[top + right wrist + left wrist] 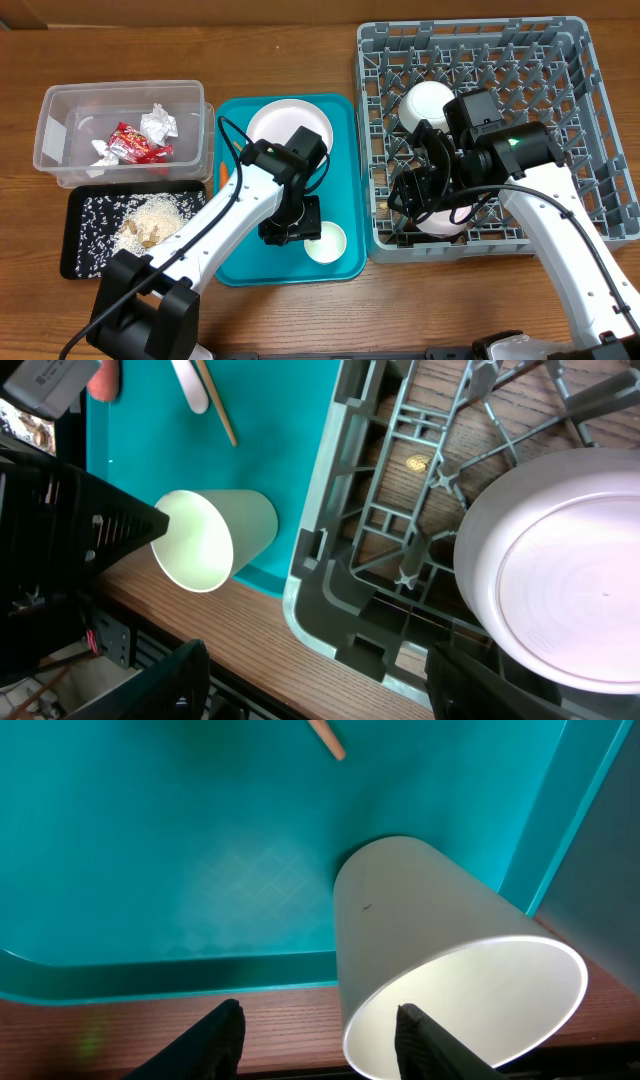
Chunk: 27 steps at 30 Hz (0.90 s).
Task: Sort waste into correct bins and load items into the dishwasher
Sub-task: 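Grasp the white paper cup with the left gripper and lift it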
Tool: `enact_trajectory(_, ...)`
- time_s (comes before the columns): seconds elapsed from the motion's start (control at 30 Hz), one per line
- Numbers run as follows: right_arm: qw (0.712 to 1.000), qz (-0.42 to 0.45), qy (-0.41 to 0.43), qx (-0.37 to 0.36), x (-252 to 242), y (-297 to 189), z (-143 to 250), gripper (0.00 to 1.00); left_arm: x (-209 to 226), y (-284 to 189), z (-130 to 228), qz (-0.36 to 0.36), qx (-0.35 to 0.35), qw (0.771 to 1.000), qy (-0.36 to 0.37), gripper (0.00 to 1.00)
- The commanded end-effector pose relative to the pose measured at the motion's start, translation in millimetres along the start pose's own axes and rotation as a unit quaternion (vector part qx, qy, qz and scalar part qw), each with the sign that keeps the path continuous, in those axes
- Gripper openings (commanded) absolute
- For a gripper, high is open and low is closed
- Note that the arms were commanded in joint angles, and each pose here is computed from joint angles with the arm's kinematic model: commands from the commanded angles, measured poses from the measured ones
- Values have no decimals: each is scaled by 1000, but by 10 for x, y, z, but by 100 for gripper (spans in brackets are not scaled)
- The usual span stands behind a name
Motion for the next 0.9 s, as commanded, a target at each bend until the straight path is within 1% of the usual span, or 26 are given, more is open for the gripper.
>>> enact_trajectory(0.0, 1000, 4, -5, -15, 25, -67, -56, 72, -36, 21, 25, 5, 6, 1000, 11, 52)
enact_trajectory(0.27, 1000, 4, -5, -15, 25, -67, -56, 74, -139, 170, 107, 2, 1, 999, 41, 52)
enact_trajectory(0.33, 1000, 4, -5, -15, 25, -67, -55, 74, -142, 202, 108, -7, -7, 999, 46, 49)
enact_trajectory(0.43, 1000, 4, -5, -15, 25, -67, -53, 74, -102, 205, 80, -30, -23, 999, 36, 48)
enact_trajectory(0.53, 1000, 4, -5, -15, 25, -67, -54, 74, -91, 203, 64, -35, -29, 998, 35, 47)
enact_trajectory(0.63, 1000, 4, -5, -15, 25, -67, -56, 74, -88, 203, 63, -37, -30, 998, 32, 42)
enact_trajectory(0.67, 1000, 4, -5, -16, 25, -67, -56, 74, -89, 203, 61, -37, -30, 998, 33, 36)
enact_trajectory(0.7, 1000, 4, -5, -16, 25, -67, -56, 74, -90, 203, 60, -36, -31, 998, 33, 34)
enact_trajectory(0.8, 1000, 4, -5, -15, 25, -67, -56, 75, -94, 203, 55, -35, -32, 998, 33, 31)
enact_trajectory(0.87, 1000, 4, -5, -15, 25, -67, -56, 75, -96, 203, 53, -35, -32, 998, 33, 27)
Point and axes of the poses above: each gripper's point midway between its finger pads, its own y axis out along the fingers, its own x axis along the line the jaws close on, z = x × y, the point moved 6 cm from there along -y, back along the fingers, and after that the axes turned 2 degrees about y, right-handed, at the moved point
